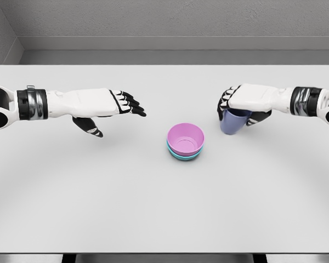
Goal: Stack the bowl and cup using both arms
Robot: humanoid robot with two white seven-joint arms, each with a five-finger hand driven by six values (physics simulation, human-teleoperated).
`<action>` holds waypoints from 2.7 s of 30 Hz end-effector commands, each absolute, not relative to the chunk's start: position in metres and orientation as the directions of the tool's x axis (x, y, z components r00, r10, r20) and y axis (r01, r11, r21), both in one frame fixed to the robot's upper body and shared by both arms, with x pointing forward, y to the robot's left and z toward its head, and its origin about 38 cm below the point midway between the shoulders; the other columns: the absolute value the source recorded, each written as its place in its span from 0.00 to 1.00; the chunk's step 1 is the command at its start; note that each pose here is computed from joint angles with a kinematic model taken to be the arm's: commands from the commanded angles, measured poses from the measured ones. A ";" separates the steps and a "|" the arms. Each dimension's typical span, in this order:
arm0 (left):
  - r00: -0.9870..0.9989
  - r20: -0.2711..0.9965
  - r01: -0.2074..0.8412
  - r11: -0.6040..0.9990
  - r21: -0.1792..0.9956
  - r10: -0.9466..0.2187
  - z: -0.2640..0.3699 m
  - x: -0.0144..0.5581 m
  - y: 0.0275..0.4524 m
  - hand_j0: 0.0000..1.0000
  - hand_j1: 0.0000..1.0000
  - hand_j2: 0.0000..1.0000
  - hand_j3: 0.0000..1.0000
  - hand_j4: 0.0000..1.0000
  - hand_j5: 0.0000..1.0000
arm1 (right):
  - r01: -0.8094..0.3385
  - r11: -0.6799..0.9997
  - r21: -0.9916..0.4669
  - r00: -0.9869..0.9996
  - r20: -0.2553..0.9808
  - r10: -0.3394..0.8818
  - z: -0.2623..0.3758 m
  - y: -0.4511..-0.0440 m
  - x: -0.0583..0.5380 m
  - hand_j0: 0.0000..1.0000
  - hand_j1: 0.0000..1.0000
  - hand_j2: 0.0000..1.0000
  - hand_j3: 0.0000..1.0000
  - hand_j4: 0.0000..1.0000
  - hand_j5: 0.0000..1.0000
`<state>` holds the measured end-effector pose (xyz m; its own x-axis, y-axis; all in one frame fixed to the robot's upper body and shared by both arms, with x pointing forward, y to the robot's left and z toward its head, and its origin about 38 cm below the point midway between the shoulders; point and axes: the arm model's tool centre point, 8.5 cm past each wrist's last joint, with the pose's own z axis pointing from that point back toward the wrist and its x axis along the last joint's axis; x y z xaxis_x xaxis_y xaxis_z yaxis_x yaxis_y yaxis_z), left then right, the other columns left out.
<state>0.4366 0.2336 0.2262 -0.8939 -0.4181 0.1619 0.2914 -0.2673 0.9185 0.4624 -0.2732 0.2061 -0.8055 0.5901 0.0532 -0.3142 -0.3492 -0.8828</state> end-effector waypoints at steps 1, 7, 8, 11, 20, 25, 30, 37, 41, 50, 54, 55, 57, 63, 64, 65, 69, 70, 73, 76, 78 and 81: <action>-0.892 0.167 0.294 -0.261 0.919 -0.420 0.227 0.437 0.234 1.00 1.00 1.00 1.00 1.00 1.00 | -0.318 -0.341 -0.885 -0.803 0.060 0.593 0.207 -0.273 0.463 0.48 0.48 0.48 0.48 0.48 0.48; -0.892 0.167 0.294 -0.261 0.919 -0.420 0.227 0.437 0.234 1.00 1.00 1.00 1.00 1.00 1.00 | -0.318 -0.338 -0.886 -0.803 0.062 0.593 0.208 -0.274 0.463 0.44 0.44 0.44 0.44 0.44 0.44; -0.892 0.167 0.294 -0.261 0.919 -0.420 0.227 0.437 0.234 1.00 1.00 1.00 1.00 1.00 1.00 | -0.317 -0.336 -0.887 -0.803 0.063 0.593 0.208 -0.274 0.463 0.43 0.43 0.43 0.43 0.43 0.43; -0.892 0.166 0.295 -0.261 0.919 -0.421 0.227 0.437 0.234 1.00 1.00 1.00 1.00 1.00 1.00 | -0.312 -0.331 -0.891 -0.801 0.060 0.595 0.212 -0.275 0.464 0.41 0.41 0.41 0.41 0.41 0.41; -0.892 0.166 0.295 -0.261 0.919 -0.421 0.227 0.437 0.234 1.00 1.00 1.00 1.00 1.00 1.00 | -0.277 -0.303 -0.912 -0.796 0.040 0.604 0.231 -0.279 0.468 0.41 0.41 0.41 0.41 0.41 0.41; -0.892 0.166 0.295 -0.261 0.919 -0.421 0.227 0.437 0.234 1.00 1.00 1.00 1.00 1.00 1.00 | -0.240 -0.273 -0.932 -0.798 0.030 0.602 0.251 -0.281 0.468 0.42 0.42 0.42 0.42 0.42 0.42; -0.892 0.164 0.293 -0.262 0.919 -0.422 0.228 0.437 0.235 1.00 1.00 1.00 1.00 1.00 1.00 | -0.222 -0.282 -0.933 -0.799 0.008 0.601 0.258 -0.285 0.465 0.42 0.42 0.42 0.42 0.42 0.42; -0.892 0.164 0.293 -0.262 0.919 -0.422 0.228 0.437 0.235 1.00 1.00 1.00 1.00 1.00 1.00 | -0.068 -0.339 -0.938 -0.875 -0.107 0.472 0.291 -0.251 0.432 0.43 0.43 0.43 0.43 0.43 0.43; -0.892 0.164 0.293 -0.262 0.919 -0.422 0.228 0.437 0.235 1.00 1.00 1.00 1.00 1.00 1.00 | -0.026 -0.358 -0.934 -0.909 -0.127 0.398 0.291 -0.229 0.416 0.43 0.43 0.43 0.43 0.43 0.43; -0.892 0.164 0.293 -0.262 0.919 -0.422 0.228 0.437 0.235 1.00 1.00 1.00 1.00 1.00 1.00 | -0.025 -0.393 -0.919 -0.952 -0.098 0.288 0.269 -0.195 0.397 0.44 0.44 0.44 0.44 0.44 0.44; -0.891 0.162 0.290 -0.257 0.922 -0.424 0.229 0.438 0.236 1.00 1.00 1.00 1.00 1.00 1.00 | -0.013 -0.391 -0.920 -0.960 -0.097 0.261 0.268 -0.186 0.393 0.45 0.45 0.45 0.45 0.45 0.45; -0.891 0.162 0.290 -0.257 0.922 -0.424 0.229 0.438 0.236 1.00 1.00 1.00 1.00 1.00 1.00 | -0.003 -0.390 -0.921 -0.961 -0.105 0.256 0.271 -0.184 0.392 0.45 0.45 0.45 0.45 0.45 0.45; -0.891 0.162 0.290 -0.257 0.922 -0.424 0.229 0.438 0.236 1.00 1.00 1.00 1.00 1.00 1.00 | -0.001 -0.380 -0.925 -0.967 -0.096 0.236 0.269 -0.175 0.390 0.45 0.45 0.45 0.45 0.45 0.45; -0.891 0.162 0.290 -0.257 0.922 -0.424 0.229 0.438 0.236 1.00 1.00 1.00 1.00 1.00 1.00 | -0.008 -0.385 -0.923 -0.975 -0.078 0.207 0.261 -0.164 0.387 0.45 0.45 0.45 0.45 0.45 0.45; -0.891 0.162 0.290 -0.257 0.922 -0.424 0.229 0.438 0.236 1.00 1.00 1.00 1.00 1.00 1.00 | -0.010 -0.386 -0.923 -0.975 -0.077 0.208 0.261 -0.164 0.387 0.45 0.45 0.45 0.45 0.45 0.45; -0.891 0.162 0.290 -0.257 0.922 -0.424 0.229 0.438 0.236 1.00 1.00 1.00 1.00 1.00 1.00 | -0.011 -0.385 -0.923 -0.974 -0.076 0.212 0.261 -0.165 0.388 0.45 0.45 0.45 0.45 0.45 0.45; -0.891 0.162 0.290 -0.257 0.922 -0.424 0.229 0.438 0.236 1.00 1.00 1.00 1.00 1.00 1.00 | -0.014 -0.384 -0.923 -0.974 -0.075 0.215 0.260 -0.165 0.389 0.46 0.46 0.46 0.46 0.46 0.46; -0.891 0.162 0.290 -0.257 0.922 -0.424 0.229 0.438 0.236 1.00 1.00 1.00 1.00 1.00 1.00 | -0.018 -0.380 -0.925 -0.974 -0.070 0.216 0.259 -0.163 0.391 0.46 0.46 0.46 0.46 0.46 0.46; -0.891 0.162 0.290 -0.257 0.922 -0.424 0.229 0.438 0.236 1.00 1.00 1.00 1.00 1.00 1.00 | -0.031 -0.375 -0.926 -0.972 -0.060 0.227 0.257 -0.163 0.395 0.46 0.46 0.46 0.46 0.46 0.46; -0.891 0.162 0.290 -0.257 0.922 -0.424 0.229 0.438 0.236 1.00 1.00 1.00 1.00 1.00 1.00 | -0.033 -0.372 -0.928 -0.971 -0.059 0.231 0.258 -0.162 0.398 0.47 0.47 0.47 0.47 0.47 0.47; -0.891 0.162 0.290 -0.257 0.922 -0.424 0.229 0.438 0.236 1.00 1.00 1.00 1.00 1.00 1.00 | -0.037 -0.373 -0.927 -0.970 -0.056 0.236 0.257 -0.164 0.399 0.47 0.47 0.47 0.47 0.47 0.47; -0.891 0.162 0.290 -0.257 0.922 -0.424 0.229 0.438 0.236 1.00 1.00 1.00 1.00 1.00 1.00 | -0.056 -0.374 -0.926 -0.965 -0.045 0.257 0.254 -0.168 0.404 0.49 0.49 0.49 0.49 0.49 0.49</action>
<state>0.4374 0.2354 0.2287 -0.8927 -0.4223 0.1575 0.2872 -0.2637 0.9209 0.4016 -0.1660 0.2551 -0.9682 0.2440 -0.0560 -0.0417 -0.3779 -0.9249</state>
